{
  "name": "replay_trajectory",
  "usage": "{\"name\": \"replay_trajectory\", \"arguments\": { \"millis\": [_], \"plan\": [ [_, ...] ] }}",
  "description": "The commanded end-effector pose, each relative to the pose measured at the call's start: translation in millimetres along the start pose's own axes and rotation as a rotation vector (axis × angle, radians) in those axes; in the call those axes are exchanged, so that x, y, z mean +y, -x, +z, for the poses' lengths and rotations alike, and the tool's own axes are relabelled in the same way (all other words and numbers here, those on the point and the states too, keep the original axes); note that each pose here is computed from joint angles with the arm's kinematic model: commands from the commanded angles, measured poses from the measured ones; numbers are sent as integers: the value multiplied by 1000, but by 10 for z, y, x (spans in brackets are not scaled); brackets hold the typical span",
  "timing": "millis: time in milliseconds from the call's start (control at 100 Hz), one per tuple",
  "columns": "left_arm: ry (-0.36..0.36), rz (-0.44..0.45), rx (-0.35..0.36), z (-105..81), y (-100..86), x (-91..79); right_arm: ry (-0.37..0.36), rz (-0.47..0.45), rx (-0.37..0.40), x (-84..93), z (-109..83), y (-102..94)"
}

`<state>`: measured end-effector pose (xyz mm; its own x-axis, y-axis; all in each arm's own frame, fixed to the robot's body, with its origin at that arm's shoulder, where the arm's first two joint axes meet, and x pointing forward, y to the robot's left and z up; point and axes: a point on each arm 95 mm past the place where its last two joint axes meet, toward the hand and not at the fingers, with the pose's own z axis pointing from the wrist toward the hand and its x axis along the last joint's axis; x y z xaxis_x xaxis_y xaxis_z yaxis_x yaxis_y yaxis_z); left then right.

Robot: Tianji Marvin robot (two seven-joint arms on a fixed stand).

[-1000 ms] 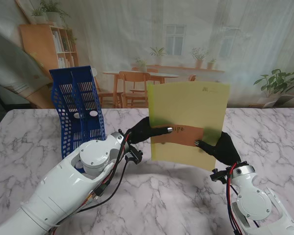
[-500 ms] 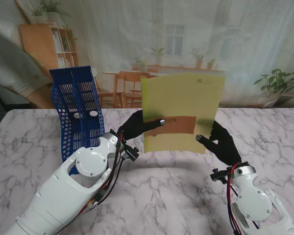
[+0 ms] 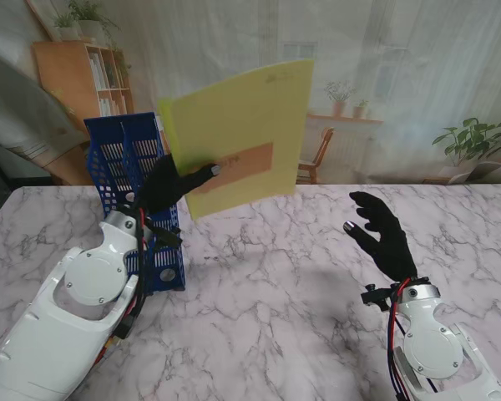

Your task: Open the sliding file folder, put the receipt in and insert it into the document holder

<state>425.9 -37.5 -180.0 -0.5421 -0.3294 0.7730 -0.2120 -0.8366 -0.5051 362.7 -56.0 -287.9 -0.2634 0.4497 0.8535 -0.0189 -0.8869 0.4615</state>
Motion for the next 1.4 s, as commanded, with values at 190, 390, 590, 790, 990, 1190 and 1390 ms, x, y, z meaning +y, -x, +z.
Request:
{"name": "replay_trajectory", "arguments": {
  "millis": [190, 390, 590, 790, 990, 1190, 1390],
  "plan": [
    [-150, 133, 65, -267, -29, -574, -2, 11, -25, -44, -21, 1],
    [-294, 224, 93, -508, 2, -884, -12, 12, -36, -78, -9, -17],
    [-417, 286, 73, -778, 131, -1008, -20, 15, -48, -103, -10, -19],
    [-533, 295, 49, -960, 272, -1029, -22, 21, -52, -96, -23, -16],
    [-620, 297, 32, -1011, 350, -985, -25, 24, -58, -88, -34, -18],
    [-675, 308, 16, -1035, 332, -919, -36, 17, -69, -70, -32, -42],
    [-722, 311, -16, -970, 329, -773, -48, 12, -75, -41, -34, -71]
  ]
}}
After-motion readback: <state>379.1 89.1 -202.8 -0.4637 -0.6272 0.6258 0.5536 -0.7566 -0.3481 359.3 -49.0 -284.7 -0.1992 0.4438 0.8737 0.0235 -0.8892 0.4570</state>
